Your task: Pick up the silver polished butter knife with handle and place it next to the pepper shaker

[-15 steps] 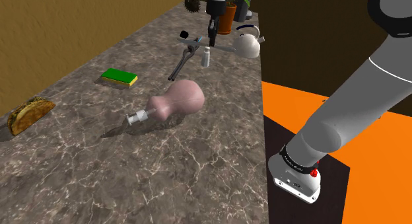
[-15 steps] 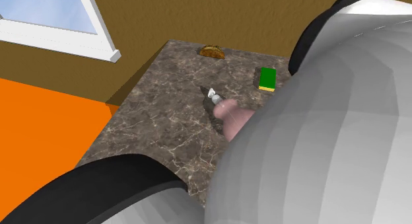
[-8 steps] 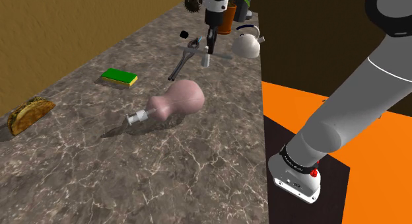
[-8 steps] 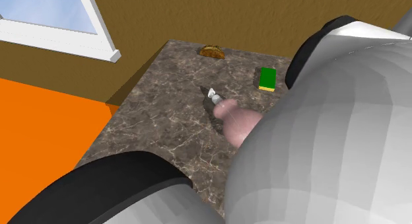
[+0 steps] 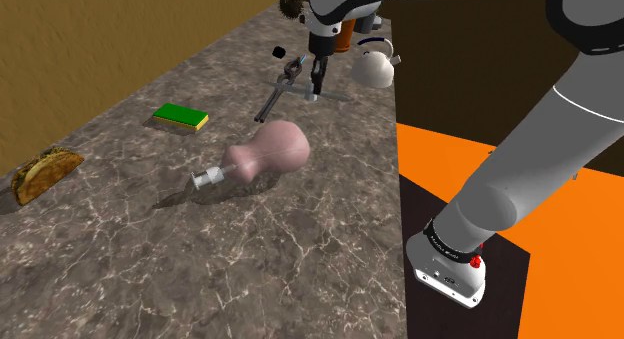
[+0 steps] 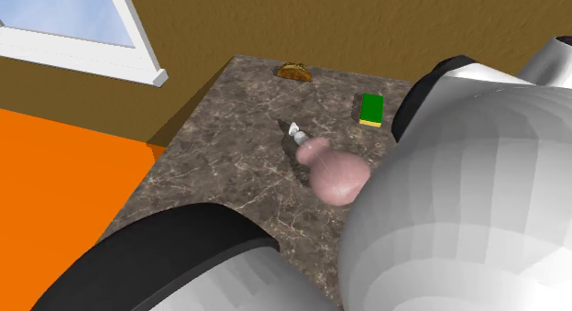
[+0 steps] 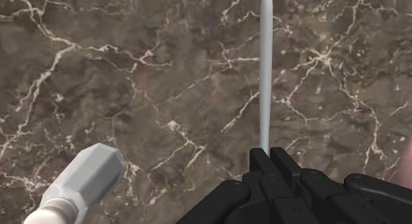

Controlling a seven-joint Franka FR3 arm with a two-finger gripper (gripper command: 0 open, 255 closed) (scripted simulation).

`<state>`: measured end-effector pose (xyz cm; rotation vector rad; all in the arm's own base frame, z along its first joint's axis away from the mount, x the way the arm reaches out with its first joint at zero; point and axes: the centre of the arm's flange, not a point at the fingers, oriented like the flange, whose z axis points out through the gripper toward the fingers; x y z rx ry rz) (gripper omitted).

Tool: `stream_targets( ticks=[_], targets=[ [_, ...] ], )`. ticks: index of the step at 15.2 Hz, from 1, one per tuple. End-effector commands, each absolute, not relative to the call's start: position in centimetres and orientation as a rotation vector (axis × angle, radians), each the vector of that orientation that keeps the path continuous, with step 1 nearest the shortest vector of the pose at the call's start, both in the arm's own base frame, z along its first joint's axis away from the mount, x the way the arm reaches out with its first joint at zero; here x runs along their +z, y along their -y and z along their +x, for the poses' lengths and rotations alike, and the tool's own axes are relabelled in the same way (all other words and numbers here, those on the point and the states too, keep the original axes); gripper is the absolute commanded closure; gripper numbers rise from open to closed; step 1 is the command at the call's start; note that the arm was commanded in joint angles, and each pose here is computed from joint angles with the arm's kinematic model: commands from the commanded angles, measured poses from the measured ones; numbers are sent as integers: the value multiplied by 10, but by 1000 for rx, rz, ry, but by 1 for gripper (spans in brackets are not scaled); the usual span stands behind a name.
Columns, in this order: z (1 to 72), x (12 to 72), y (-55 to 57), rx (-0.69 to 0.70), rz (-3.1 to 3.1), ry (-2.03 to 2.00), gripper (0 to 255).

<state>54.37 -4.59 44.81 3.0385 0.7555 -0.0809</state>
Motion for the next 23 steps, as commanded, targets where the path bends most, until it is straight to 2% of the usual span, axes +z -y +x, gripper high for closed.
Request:
stream_targets(
  ticks=[1, 14, 22, 23],
  targets=[
    [543, 437, 46, -80, 3038, -755, 255],
    [543, 369, 46, -80, 3038, -755, 255],
    [543, 369, 46, -80, 3038, -755, 255],
    [543, 369, 46, -80, 3038, -755, 0]
  ],
)
